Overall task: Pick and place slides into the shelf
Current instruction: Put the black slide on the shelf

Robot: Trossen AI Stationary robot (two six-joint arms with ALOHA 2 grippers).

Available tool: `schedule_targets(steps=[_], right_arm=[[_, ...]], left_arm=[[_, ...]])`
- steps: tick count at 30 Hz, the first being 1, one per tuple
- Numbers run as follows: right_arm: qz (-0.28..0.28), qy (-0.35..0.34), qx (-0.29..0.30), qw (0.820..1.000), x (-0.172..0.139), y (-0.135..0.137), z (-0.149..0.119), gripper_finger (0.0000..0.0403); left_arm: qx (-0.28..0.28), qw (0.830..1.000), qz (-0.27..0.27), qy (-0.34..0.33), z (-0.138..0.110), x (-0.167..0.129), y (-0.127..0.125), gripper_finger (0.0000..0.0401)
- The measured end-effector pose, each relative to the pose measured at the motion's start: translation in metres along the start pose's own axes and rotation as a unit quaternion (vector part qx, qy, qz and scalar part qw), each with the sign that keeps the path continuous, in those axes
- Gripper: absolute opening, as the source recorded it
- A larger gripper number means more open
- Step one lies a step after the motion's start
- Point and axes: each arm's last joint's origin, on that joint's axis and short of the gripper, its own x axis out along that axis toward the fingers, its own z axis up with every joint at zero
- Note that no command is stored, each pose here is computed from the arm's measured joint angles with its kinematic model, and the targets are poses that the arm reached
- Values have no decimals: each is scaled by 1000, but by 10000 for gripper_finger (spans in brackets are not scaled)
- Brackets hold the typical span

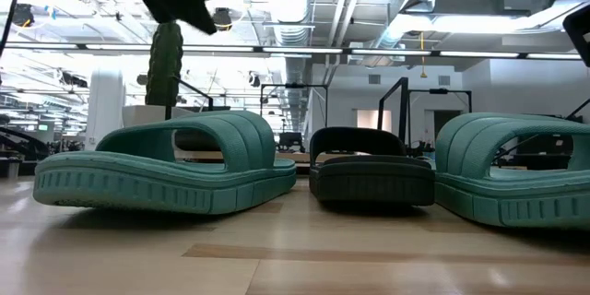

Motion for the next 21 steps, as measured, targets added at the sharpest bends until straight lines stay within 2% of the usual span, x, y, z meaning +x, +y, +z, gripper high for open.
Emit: schedule_targets(steps=[2,4,8,11,15,21], right_arm=[[0,0,0,1000,0,0,0,169],[0,0,0,1000,0,0,0,169],[0,0,0,1000,0,0,0,169],[0,0,0,1000,0,0,0,169],[0,0,0,1000,0,0,0,169],[0,0,0,1000,0,0,0,169]], left_arm=[[-49,998,-38,-27,4,2,-5,226],[-69,993,-77,-62,8,5,-9,226],[-84,974,-144,-155,24,7,-23,226],[-69,964,-170,-190,31,15,-33,226],[-49,966,-171,-188,45,31,-49,226],[23,982,-146,-116,74,56,-71,226]])
